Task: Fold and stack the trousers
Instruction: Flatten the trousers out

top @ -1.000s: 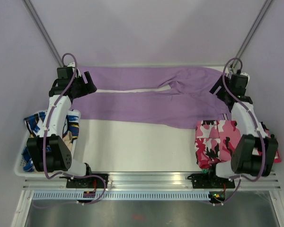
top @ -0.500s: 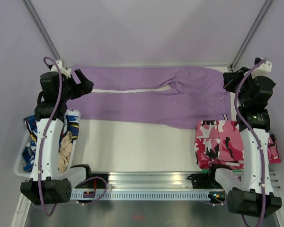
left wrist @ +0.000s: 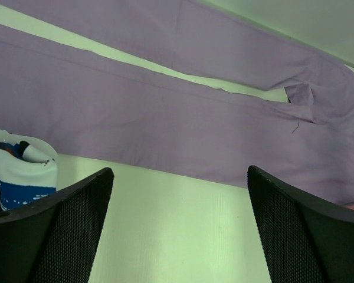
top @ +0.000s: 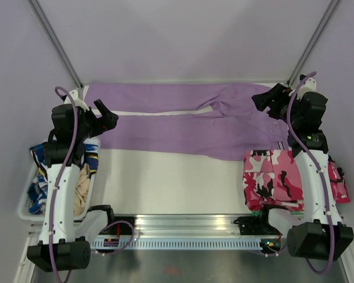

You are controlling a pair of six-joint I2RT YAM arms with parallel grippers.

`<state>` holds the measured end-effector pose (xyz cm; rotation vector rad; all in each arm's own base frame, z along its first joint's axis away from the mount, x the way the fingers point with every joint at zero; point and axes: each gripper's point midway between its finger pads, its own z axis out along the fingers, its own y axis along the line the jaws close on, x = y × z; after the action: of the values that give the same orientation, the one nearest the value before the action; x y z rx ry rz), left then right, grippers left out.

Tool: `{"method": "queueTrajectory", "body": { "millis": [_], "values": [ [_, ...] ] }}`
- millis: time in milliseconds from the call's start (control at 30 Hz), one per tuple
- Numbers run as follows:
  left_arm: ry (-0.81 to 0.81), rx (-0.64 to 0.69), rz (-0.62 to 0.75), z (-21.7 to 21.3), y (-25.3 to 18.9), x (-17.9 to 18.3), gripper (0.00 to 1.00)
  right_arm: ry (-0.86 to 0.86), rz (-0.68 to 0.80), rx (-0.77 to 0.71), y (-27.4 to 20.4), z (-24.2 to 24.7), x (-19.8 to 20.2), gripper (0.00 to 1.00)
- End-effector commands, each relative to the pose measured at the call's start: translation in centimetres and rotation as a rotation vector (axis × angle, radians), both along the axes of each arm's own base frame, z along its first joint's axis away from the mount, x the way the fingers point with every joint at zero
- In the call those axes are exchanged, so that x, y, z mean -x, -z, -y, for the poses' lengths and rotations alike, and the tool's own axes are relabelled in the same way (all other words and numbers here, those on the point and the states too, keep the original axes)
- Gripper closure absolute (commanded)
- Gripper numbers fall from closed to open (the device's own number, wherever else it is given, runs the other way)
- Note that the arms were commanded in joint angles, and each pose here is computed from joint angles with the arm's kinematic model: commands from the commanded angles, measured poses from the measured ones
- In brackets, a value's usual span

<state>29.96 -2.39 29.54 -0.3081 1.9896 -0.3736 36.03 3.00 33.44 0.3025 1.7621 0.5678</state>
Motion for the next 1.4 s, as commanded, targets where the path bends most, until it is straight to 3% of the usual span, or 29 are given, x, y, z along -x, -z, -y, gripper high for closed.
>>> {"method": "queueTrajectory", "body": {
  "millis": [0, 100, 300, 533, 767, 900, 1100, 1267, 1367],
  "values": [
    [-0.055, 0.027, 0.026, -0.9, -0.5, -3.7, 0.0, -0.084, 0.028, -0.037, -1.8, -1.7, 0.4, 0.14],
    [-0.048, 0.042, -0.022, -0.9, -0.3, -6.9, 0.0, -0.029, 0.03, -0.004, -1.4, -0.7, 0.4, 0.06],
    [-0.073, 0.022, -0.109, -1.9, 1.7, -11.7, 0.0, 0.013, -0.031, 0.04, 0.5, 0.4, -0.5, 0.03],
    [-0.185, 0.005, -0.261, -4.2, 8.9, -17.8, 0.0, 0.132, -0.116, 0.04, 3.4, 2.8, -3.8, 0.03],
    [-0.269, 0.006, -0.185, -6.3, 10.0, -24.9, 0.0, 0.216, -0.234, -0.019, 8.1, 4.2, -8.1, 0.02],
    [-0.258, 0.028, -0.142, -6.3, 11.2, -28.0, 0.01, 0.276, -0.314, 0.032, 10.0, 5.7, -9.4, 0.02],
    [-0.153, 0.061, -0.189, -4.8, 13.9, -30.2, 0.04, 0.381, -0.4, 0.167, 11.9, 8.7, -10.6, 0.02],
    [-0.155, -0.057, -0.192, -6.3, 14.5, -30.9, 0.04, 0.537, -0.462, 0.245, 13.0, 12.4, -13.0, 0.02],
    [-0.187, -0.182, -0.19, -8.4, 14.5, -31.7, 0.02, 0.546, -0.572, 0.255, 17.9, 13.8, -15.6, 0.02]
  ]
}}
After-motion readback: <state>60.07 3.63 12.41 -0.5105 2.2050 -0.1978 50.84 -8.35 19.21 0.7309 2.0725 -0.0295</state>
